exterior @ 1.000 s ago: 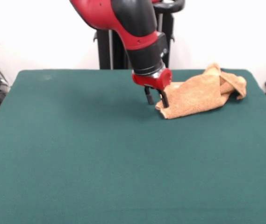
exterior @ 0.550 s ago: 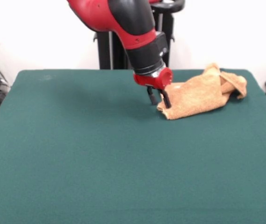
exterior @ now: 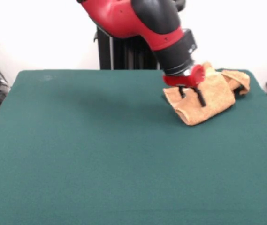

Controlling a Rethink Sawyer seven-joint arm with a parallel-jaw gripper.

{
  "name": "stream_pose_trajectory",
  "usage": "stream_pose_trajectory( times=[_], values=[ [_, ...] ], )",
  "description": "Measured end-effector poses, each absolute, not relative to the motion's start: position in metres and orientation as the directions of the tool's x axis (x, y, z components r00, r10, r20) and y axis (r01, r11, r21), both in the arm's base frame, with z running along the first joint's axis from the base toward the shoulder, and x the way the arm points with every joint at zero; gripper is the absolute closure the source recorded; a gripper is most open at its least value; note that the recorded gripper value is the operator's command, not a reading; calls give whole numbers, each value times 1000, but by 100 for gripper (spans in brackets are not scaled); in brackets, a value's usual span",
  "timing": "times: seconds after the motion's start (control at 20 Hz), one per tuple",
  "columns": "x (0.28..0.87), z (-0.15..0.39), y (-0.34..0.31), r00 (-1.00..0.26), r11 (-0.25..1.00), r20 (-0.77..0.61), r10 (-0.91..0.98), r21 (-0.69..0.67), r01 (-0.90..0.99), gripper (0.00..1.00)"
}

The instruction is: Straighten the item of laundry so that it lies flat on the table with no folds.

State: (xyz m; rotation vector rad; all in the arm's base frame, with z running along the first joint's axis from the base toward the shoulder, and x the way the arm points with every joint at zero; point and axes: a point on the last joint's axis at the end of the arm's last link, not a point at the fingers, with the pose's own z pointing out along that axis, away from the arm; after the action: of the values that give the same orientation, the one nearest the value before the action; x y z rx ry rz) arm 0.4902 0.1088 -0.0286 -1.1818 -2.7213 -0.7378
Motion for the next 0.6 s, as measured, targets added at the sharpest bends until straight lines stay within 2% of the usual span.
stream_pose_trajectory(
  times=[0.1,0.15,0.6],
  values=[
    [489,-29,125,-707,587,264,656,411,697,0],
    [485,-32,136,-715,590,258,649,423,688,100],
    [482,-35,146,-730,604,231,644,433,670,100]
  ],
)
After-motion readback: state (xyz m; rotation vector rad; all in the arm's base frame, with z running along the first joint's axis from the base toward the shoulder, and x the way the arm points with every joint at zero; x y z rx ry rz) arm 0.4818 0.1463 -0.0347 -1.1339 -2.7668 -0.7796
